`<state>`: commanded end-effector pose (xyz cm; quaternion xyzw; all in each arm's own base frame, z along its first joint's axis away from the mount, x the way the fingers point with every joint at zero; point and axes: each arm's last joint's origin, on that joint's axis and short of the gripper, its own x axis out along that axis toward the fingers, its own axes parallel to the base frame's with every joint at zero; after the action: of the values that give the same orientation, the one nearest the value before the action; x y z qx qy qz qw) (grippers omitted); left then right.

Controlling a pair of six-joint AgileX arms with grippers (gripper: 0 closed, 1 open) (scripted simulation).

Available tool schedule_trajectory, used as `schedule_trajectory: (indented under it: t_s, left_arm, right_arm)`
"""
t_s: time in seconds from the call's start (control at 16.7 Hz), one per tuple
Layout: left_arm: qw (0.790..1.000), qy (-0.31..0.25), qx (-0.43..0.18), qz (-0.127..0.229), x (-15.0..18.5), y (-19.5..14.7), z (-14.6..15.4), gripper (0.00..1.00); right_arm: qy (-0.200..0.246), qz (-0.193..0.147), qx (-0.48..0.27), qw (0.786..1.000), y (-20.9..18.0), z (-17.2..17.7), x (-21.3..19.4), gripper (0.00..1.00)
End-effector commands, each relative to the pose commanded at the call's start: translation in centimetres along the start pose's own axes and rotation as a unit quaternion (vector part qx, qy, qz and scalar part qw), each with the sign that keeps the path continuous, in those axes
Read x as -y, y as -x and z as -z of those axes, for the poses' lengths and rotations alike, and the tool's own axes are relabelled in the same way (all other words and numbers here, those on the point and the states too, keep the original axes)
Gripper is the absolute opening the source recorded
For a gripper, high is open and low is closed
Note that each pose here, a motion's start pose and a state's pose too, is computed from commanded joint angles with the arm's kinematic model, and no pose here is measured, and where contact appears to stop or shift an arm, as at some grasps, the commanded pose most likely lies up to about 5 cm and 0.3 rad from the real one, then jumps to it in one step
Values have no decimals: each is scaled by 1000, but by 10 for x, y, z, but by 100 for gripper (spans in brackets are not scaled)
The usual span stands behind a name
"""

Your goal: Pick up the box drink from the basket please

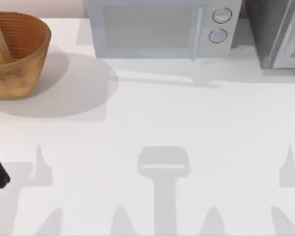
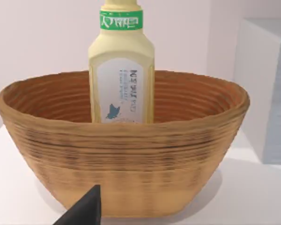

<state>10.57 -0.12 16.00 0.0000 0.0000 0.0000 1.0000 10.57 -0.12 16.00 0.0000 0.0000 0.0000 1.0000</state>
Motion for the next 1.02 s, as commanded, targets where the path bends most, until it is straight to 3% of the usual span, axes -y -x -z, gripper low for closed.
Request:
schedule_trajectory:
  t_s: [0.24,0.54,1.02]
  left_arm:
    - [1000,0,1,0,0,-1,-4,100]
    - [1000,1,4,3,-2,-17,-29,100]
    - [1000,3,7,7,-15,-103,-63,100]
  right_arm:
    - [0,0,0,1000,0,0,0,100]
    - [0,0,0,1000,0,0,0,100]
    - [0,0,0,1000,0,0,0,100]
